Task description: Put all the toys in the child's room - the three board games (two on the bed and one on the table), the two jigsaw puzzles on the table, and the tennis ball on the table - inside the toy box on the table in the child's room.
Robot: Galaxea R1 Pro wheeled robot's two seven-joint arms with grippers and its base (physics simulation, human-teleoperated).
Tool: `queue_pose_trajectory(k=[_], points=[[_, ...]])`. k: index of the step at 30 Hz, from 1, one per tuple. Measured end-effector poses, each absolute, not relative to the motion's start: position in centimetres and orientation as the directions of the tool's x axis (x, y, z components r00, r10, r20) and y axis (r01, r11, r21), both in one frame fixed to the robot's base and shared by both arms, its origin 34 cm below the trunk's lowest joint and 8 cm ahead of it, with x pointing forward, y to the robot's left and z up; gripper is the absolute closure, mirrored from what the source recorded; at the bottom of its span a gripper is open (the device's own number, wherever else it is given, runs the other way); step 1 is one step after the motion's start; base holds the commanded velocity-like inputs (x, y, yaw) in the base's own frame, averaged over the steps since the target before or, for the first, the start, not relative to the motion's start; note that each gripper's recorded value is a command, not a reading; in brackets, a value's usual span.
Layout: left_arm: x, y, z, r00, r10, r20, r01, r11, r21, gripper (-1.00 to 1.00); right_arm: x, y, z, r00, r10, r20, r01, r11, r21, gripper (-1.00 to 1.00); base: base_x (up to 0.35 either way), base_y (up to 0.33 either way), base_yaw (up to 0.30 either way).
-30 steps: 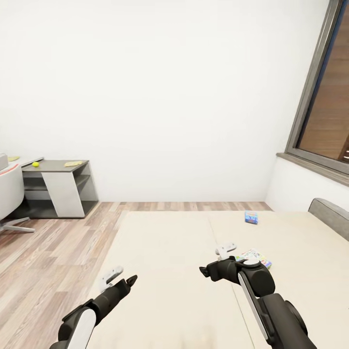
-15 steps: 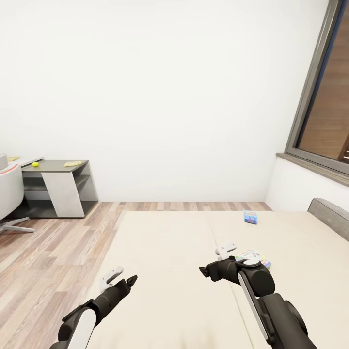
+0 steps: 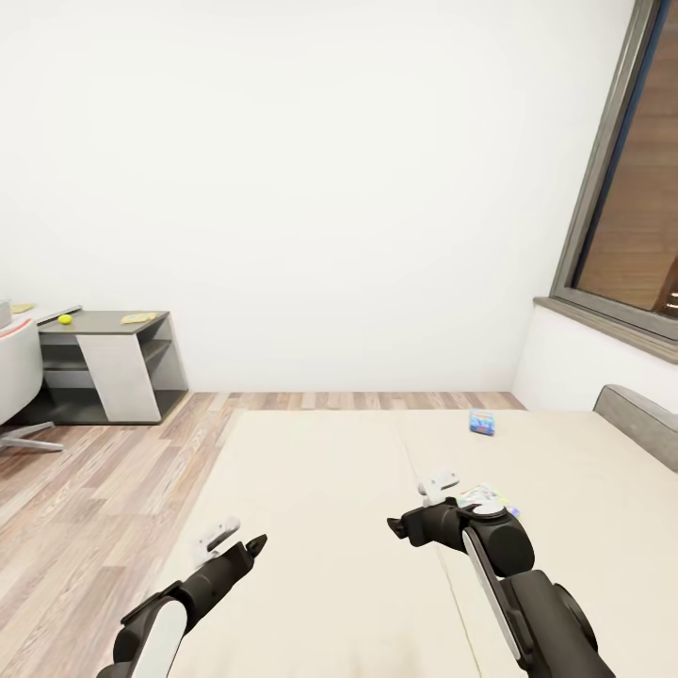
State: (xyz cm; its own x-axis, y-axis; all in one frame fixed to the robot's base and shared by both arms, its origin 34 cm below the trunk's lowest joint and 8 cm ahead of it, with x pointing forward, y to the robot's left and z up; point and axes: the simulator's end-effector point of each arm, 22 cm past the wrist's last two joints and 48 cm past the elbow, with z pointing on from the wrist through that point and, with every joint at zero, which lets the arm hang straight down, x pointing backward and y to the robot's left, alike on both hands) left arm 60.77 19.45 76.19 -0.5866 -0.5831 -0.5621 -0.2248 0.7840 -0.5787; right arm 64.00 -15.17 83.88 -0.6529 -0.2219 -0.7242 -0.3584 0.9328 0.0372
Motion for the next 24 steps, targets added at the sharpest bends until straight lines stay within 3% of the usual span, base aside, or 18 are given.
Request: queue_pose_trajectory(k=[24], points=[[60.76,19.53,76.17,-0.586,-0.583,-0.563,-0.226,0.785,-0.578,-1.0,64.01,-15.18,83.9,-0.652,-0.222,-0.725,-0.358,0.933,0.037,-1.0,0.0,-0.089,0.0]])
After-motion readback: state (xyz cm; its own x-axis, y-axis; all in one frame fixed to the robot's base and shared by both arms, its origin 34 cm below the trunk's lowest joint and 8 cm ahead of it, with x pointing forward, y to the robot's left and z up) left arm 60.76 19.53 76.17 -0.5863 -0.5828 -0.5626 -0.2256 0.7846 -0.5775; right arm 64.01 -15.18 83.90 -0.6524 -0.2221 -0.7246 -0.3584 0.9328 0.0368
